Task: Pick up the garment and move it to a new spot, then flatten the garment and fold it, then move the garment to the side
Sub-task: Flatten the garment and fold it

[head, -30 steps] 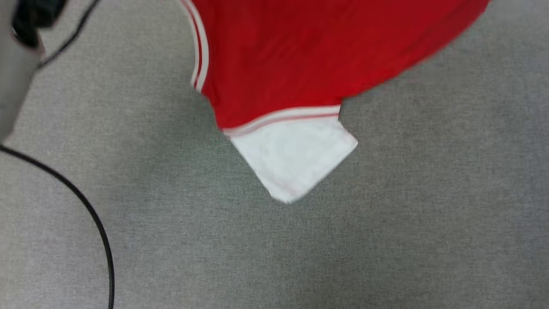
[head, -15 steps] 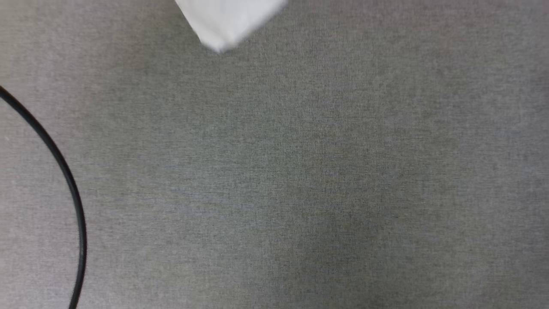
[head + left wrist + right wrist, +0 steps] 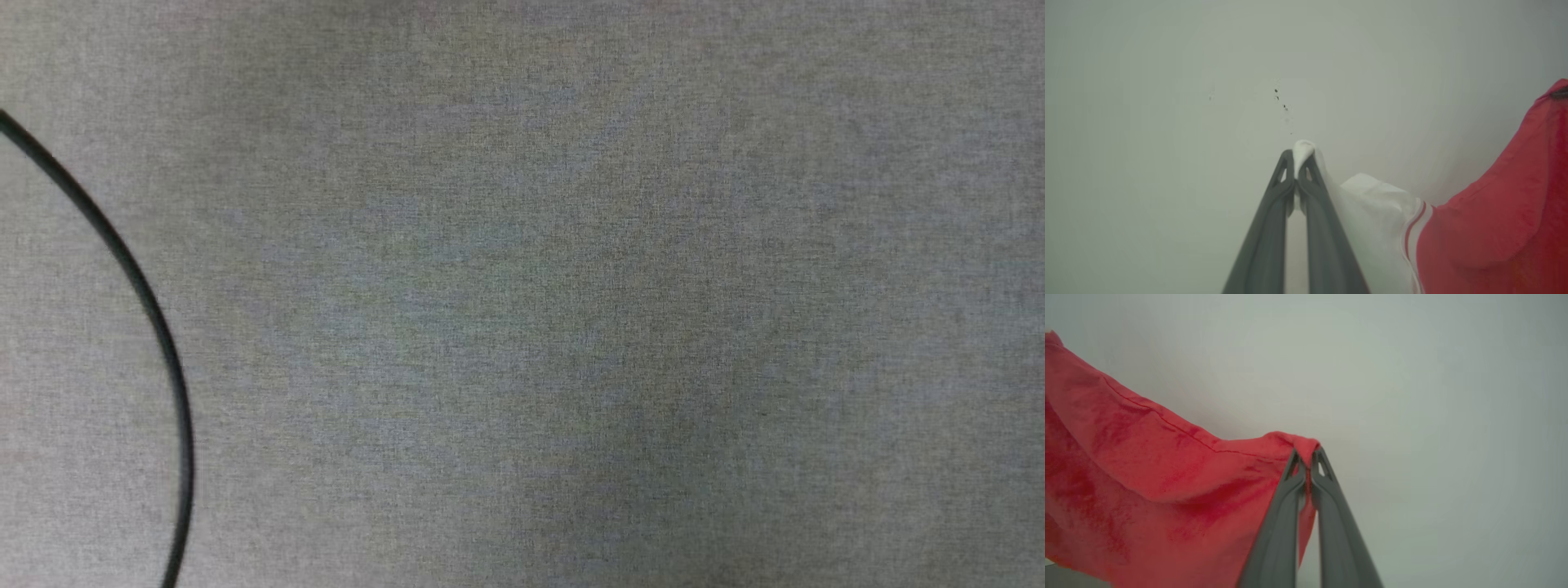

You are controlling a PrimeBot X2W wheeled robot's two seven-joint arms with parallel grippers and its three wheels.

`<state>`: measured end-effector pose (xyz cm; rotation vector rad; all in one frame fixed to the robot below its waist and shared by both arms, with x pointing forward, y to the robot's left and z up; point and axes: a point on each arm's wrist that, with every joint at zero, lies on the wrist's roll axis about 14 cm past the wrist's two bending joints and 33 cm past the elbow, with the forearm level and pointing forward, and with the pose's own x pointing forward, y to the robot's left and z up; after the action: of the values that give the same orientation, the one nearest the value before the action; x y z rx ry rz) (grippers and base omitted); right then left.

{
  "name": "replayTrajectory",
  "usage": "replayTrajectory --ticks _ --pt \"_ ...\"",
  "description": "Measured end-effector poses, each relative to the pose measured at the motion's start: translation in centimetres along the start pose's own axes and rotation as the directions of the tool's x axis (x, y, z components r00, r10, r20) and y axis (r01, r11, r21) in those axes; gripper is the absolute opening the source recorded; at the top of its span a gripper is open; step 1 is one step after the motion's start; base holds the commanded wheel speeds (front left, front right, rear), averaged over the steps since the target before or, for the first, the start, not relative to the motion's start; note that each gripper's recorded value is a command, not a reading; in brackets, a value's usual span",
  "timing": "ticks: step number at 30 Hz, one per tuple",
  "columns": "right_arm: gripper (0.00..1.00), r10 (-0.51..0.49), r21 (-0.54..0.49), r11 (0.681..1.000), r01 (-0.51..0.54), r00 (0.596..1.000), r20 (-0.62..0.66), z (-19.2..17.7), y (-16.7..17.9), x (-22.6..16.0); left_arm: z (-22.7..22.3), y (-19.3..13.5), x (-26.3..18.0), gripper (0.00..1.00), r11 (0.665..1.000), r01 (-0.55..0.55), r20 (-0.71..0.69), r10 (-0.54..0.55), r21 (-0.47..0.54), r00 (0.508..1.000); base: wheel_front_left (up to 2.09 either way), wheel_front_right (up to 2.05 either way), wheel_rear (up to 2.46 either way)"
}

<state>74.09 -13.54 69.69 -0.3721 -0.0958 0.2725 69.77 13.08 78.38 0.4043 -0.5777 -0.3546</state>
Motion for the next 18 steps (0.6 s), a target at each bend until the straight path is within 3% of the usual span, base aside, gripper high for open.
replayTrajectory --ticks 10,18 --pt "0.00 0.137 0.098 0.988 -0.120 0.971 -0.194 -10.3 5.8 -3.3 -8.4 -4.9 -6.6 0.00 0.991 0.063 -0.222 -0.089 -0.118 0.971 0.00 0.00 0.00" --pt "0.00 0.251 0.155 0.964 -0.214 0.923 -0.291 -14.6 10.0 -9.2 -11.1 -9.3 -14.3 0.00 0.967 0.098 -0.336 -0.176 -0.237 0.925 0.00 0.00 0.00"
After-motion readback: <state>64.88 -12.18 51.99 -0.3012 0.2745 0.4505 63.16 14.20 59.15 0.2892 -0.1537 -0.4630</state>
